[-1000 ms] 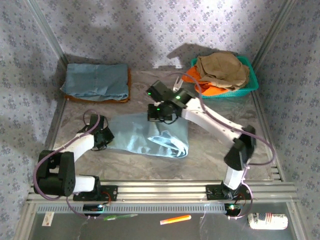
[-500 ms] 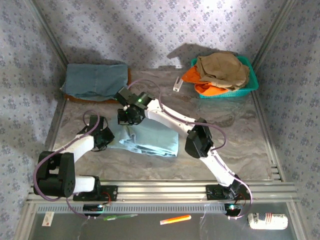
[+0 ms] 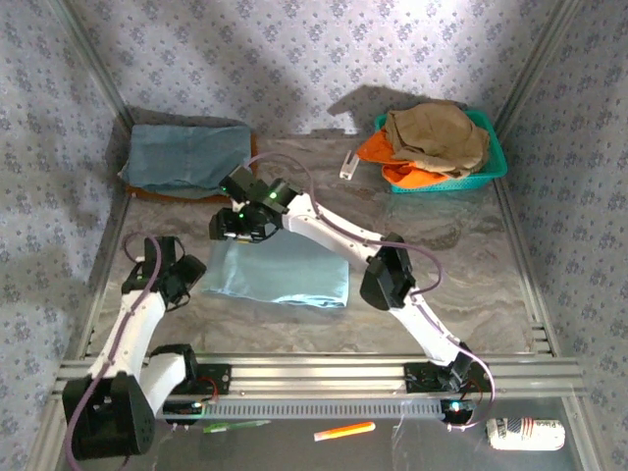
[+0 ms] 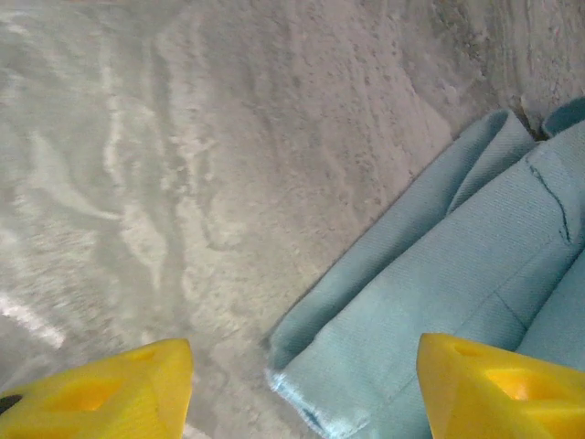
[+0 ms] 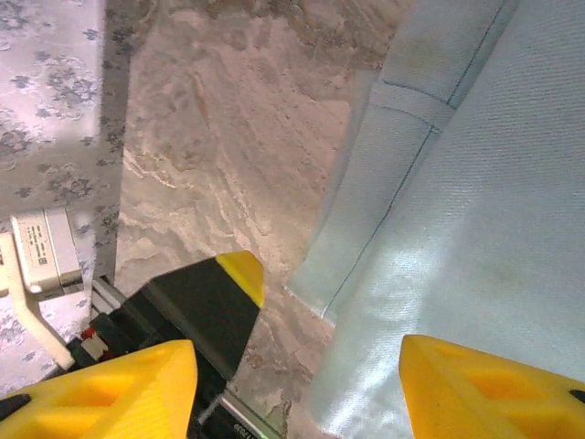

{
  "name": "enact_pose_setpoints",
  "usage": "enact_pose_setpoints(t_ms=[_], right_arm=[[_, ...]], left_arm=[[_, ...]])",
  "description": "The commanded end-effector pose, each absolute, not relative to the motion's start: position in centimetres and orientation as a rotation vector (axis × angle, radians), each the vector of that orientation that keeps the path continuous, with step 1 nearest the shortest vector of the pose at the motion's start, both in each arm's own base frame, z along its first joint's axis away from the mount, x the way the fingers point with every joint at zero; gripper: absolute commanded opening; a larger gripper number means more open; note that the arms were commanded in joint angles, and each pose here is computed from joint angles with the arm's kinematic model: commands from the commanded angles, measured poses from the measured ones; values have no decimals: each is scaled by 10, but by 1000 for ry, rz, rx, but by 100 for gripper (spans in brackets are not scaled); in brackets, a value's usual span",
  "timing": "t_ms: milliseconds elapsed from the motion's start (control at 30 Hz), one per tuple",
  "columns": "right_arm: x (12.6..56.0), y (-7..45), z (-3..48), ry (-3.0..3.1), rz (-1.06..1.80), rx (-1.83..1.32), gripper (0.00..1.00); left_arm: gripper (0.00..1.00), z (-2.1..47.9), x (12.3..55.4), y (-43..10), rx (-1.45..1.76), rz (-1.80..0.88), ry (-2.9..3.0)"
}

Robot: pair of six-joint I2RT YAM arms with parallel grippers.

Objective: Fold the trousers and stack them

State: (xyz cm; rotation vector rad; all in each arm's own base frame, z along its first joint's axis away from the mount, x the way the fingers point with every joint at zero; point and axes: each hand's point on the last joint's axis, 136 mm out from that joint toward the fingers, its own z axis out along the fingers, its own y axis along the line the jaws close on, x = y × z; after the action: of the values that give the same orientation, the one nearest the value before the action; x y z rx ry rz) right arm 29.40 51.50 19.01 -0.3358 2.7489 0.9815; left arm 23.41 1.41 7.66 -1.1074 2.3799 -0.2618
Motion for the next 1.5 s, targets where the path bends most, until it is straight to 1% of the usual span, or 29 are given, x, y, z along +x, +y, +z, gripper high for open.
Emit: enact_pose_setpoints(t_ms=[0, 100, 167, 267, 367, 500, 600, 667, 700, 767, 833, 900, 1000, 1133, 1200, 1333, 1433, 1467], right_arm=[[288, 487, 255, 2612, 1029, -368, 62], [291, 447, 259, 2591, 935, -331, 62], [294, 415, 253, 2594, 881, -280, 62], [300, 372, 237, 2609, 848, -189, 62], [305, 325, 206, 2661, 768, -89, 63], [307, 272, 165, 2715, 680, 24, 68], [303, 247, 139, 2761, 663, 67, 70], [297, 232, 117, 2813, 613, 69, 70], [296, 227, 109, 2829, 594, 68, 70], [293, 219, 93, 2871, 558, 72, 70], [296, 217, 82, 2876, 559, 86, 70], [296, 215, 75, 2885, 564, 97, 71], [299, 214, 72, 2881, 569, 106, 70], [299, 216, 74, 2875, 589, 100, 71], [299, 218, 76, 2871, 600, 95, 70], [297, 224, 77, 2871, 605, 69, 70], [294, 229, 77, 2872, 593, 44, 71], [293, 232, 76, 2873, 589, 31, 71]], left_arm=[[66, 101, 231, 14, -1094, -272, 2377], [64, 119, 240, -4, -978, -373, 2425], [64, 133, 254, -22, -831, -431, 2459], [69, 147, 282, -51, -627, -512, 2488], [71, 136, 305, -74, -530, -519, 2578], [72, 111, 333, -88, -442, -355, 2667], [67, 86, 348, -100, -380, -302, 2754], [57, 75, 352, -105, -340, -256, 2799], [49, 73, 353, -108, -324, -250, 2807], [18, 78, 354, -114, -304, -241, 2802], [0, 93, 354, -119, -275, -215, 2776], [0, 115, 354, -131, -220, -232, 2737], [0, 147, 342, -143, -141, -217, 2710], [0, 176, 328, -133, -169, -191, 2651], [0, 178, 323, -116, -218, -151, 2628], [0, 167, 320, -90, -301, -142, 2631], [0, 151, 324, -68, -369, -97, 2620], [2, 141, 327, -62, -400, -92, 2629]])
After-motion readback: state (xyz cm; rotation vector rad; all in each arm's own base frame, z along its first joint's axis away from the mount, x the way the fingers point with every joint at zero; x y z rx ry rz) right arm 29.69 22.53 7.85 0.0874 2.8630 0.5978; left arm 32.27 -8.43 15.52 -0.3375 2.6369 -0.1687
